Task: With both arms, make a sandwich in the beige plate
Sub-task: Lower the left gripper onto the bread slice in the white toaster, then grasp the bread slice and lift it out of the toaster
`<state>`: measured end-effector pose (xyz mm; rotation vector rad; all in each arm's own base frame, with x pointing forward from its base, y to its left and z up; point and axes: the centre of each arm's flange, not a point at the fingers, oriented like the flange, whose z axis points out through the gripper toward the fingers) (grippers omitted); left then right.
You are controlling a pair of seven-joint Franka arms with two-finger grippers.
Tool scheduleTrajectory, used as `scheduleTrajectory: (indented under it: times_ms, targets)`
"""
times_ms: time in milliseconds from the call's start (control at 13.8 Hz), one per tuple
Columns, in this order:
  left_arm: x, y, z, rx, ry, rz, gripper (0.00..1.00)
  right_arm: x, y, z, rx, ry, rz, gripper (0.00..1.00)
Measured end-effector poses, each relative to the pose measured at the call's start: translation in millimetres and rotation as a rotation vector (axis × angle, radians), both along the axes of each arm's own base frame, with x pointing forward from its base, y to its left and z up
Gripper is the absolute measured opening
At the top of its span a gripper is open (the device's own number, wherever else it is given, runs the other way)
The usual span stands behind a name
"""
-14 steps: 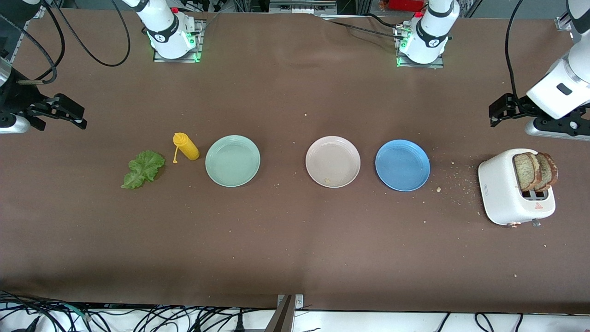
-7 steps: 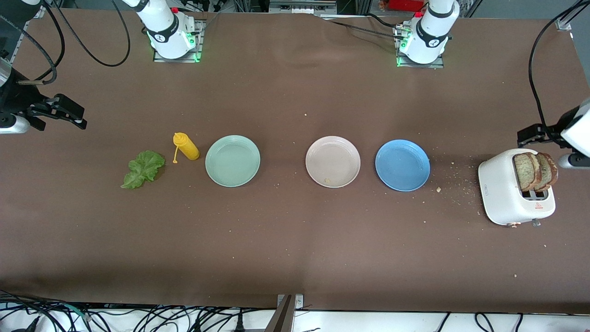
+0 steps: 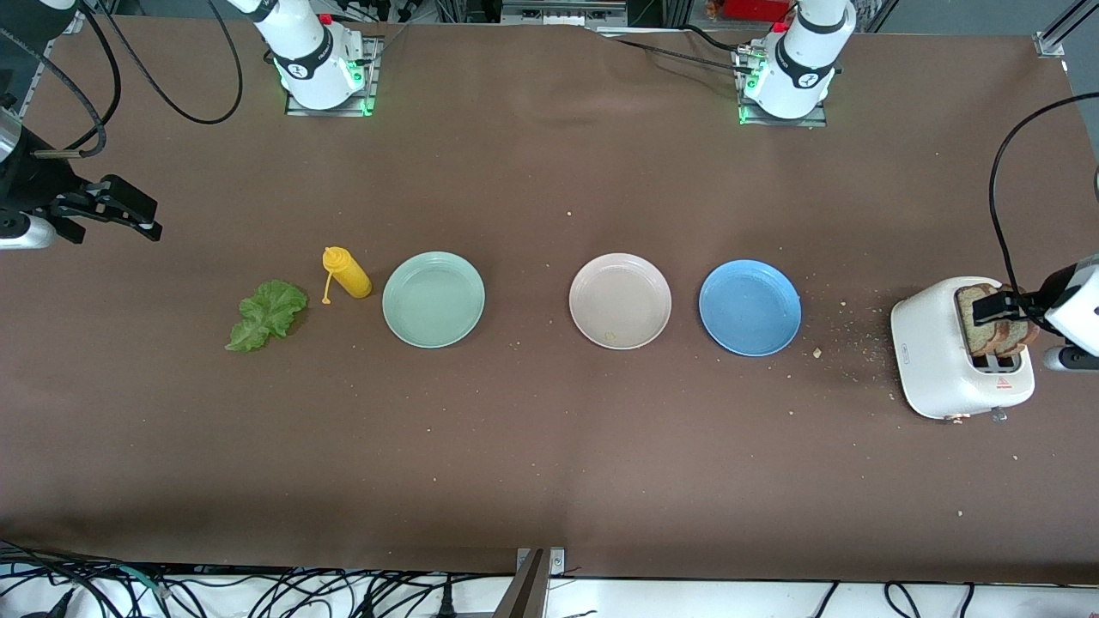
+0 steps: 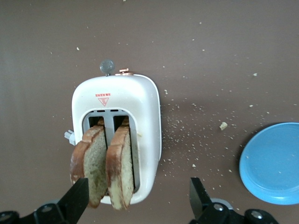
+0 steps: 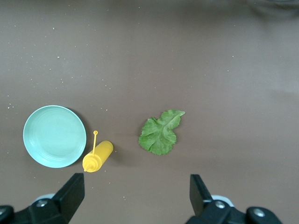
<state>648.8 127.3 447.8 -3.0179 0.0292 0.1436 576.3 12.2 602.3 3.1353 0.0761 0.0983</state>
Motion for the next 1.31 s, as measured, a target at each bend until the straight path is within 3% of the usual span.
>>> scheduleTrajectory:
  times_ms: [509,1017,1308]
  targets:
    - [-14,30,-66,-0.018,0.013,0.015,0.88,0,0,0,0.000,0.000,0.000,1.00]
    - [-29,49,-75,-0.026,0.066,0.051,0.15,0,0,0,0.000,0.000,0.000,1.00]
    - [-33,38,-42,-0.018,0.059,0.041,0.10,0,0,0,0.000,0.000,0.000,1.00]
